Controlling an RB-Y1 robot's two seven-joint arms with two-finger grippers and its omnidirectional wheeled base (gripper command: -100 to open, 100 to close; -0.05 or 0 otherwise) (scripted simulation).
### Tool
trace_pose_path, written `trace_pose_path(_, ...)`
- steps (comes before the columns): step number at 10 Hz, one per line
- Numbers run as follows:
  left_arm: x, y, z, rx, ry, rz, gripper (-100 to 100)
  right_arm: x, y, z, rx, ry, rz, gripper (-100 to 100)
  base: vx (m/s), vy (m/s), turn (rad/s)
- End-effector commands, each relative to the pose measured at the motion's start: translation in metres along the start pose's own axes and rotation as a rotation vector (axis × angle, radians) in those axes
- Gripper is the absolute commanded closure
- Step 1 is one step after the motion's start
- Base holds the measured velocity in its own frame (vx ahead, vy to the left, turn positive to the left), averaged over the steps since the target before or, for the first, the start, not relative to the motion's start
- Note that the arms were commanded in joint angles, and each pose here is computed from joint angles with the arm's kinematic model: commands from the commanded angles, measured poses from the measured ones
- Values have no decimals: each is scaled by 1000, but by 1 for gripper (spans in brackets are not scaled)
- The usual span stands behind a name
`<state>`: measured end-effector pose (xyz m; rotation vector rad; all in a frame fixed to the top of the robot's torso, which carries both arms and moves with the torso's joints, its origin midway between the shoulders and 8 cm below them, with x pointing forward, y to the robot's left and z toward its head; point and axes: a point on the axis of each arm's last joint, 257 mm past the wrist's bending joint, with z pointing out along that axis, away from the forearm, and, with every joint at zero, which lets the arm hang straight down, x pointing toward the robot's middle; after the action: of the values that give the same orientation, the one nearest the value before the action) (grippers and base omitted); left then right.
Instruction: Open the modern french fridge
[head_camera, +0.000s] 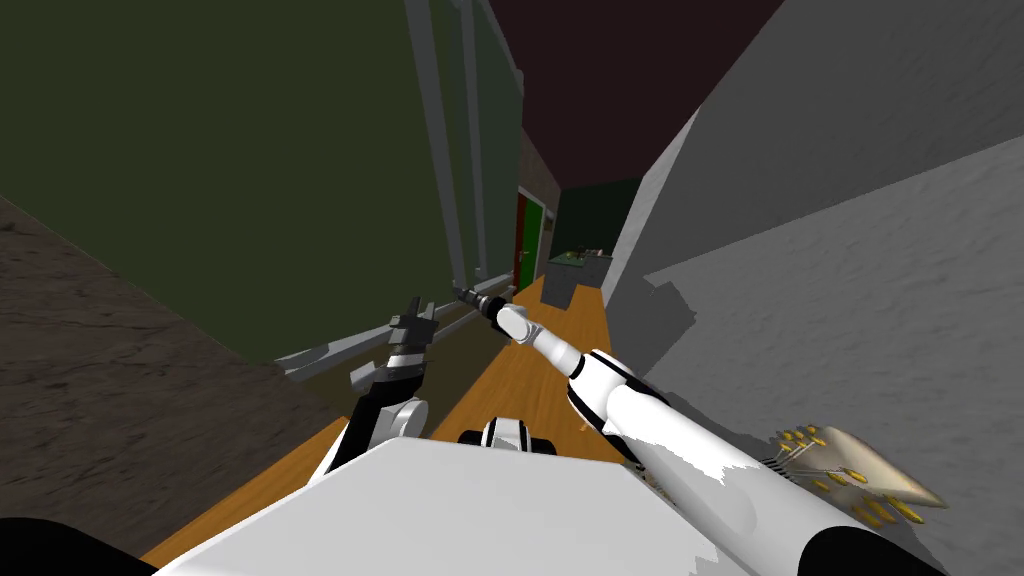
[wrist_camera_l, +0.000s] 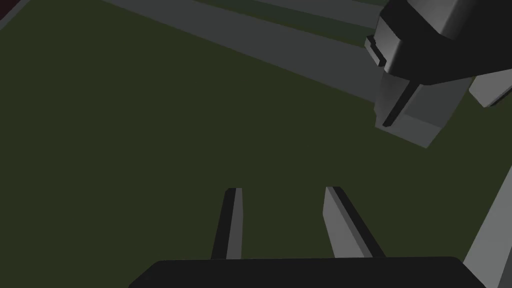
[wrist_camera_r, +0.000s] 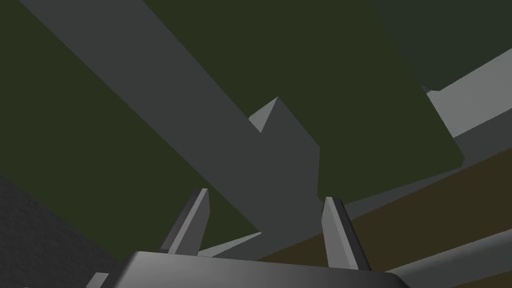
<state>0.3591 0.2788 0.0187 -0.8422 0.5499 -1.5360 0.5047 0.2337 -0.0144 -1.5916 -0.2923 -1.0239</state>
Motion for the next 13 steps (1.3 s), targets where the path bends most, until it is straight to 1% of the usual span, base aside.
trace_pose_path(1, 0, 0, 0, 0, 0, 0, 0, 13, 13, -4, -25, 26, -3, 100, -209, 55, -112)
trace_pose_path(3, 0, 0, 0, 0, 0, 0, 0, 28, 30, -10, -57, 53, -3, 100, -277, 71, -192)
trace_pose_path(4, 0, 0, 0, 0, 0, 0, 0, 22, 21, -7, -44, 41, -4, 100, -136, 36, -69)
trace_pose_path(5, 0, 0, 0, 0, 0, 0, 0, 30, 36, -12, -70, 56, -3, 100, -122, 81, -102)
trace_pose_path(7, 0, 0, 0, 0, 0, 0, 0, 47, 52, -19, -100, 85, -7, 100, -249, 127, -218)
trace_pose_path(8, 0, 0, 0, 0, 0, 0, 0, 47, 52, -19, -100, 85, -7, 100, -198, 92, -85)
trace_pose_path(11, 0, 0, 0, 0, 0, 0, 0, 72, 76, -32, -145, 130, -11, 100, -239, 119, -156)
trace_pose_path(13, 0, 0, 0, 0, 0, 0, 0, 72, 76, -32, -145, 130, -11, 100, -157, 58, -57)
